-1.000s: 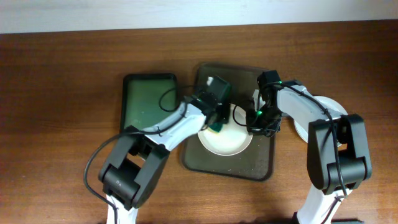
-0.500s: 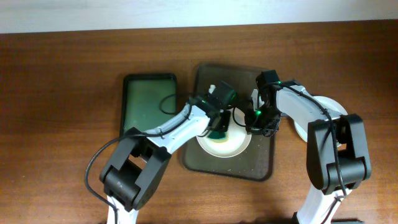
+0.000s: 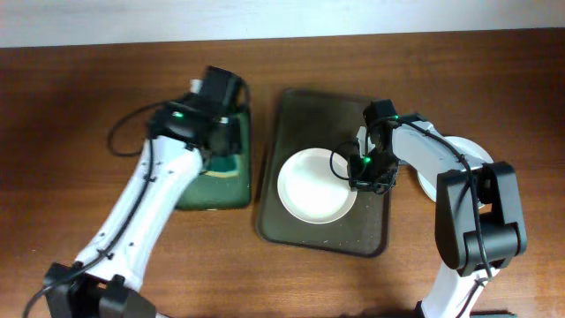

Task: Clean dirty plates on tray and stack at the side
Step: 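Return the sponge to the water tray with the left gripper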

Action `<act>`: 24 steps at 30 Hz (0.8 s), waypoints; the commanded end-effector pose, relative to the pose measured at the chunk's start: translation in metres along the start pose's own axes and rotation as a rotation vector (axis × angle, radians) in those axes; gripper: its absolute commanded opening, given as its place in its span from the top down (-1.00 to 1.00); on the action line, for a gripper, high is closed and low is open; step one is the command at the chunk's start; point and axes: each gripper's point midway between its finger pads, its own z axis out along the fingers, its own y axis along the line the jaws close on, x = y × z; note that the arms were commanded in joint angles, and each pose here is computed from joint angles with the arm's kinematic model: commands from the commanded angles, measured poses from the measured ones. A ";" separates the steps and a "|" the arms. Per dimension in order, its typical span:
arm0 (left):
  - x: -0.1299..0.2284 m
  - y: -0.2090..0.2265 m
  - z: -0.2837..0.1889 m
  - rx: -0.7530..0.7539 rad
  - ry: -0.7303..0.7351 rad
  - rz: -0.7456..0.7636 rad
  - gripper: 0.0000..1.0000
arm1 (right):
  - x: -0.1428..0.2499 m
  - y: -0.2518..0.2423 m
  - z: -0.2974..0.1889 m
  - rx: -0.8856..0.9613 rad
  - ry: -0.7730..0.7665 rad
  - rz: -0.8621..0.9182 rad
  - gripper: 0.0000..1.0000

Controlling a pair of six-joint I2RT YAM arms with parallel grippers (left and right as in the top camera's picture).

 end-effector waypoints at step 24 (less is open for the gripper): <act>0.005 0.020 -0.017 0.152 -0.104 0.010 -0.99 | 0.033 0.059 -0.236 0.896 -0.925 -0.258 0.92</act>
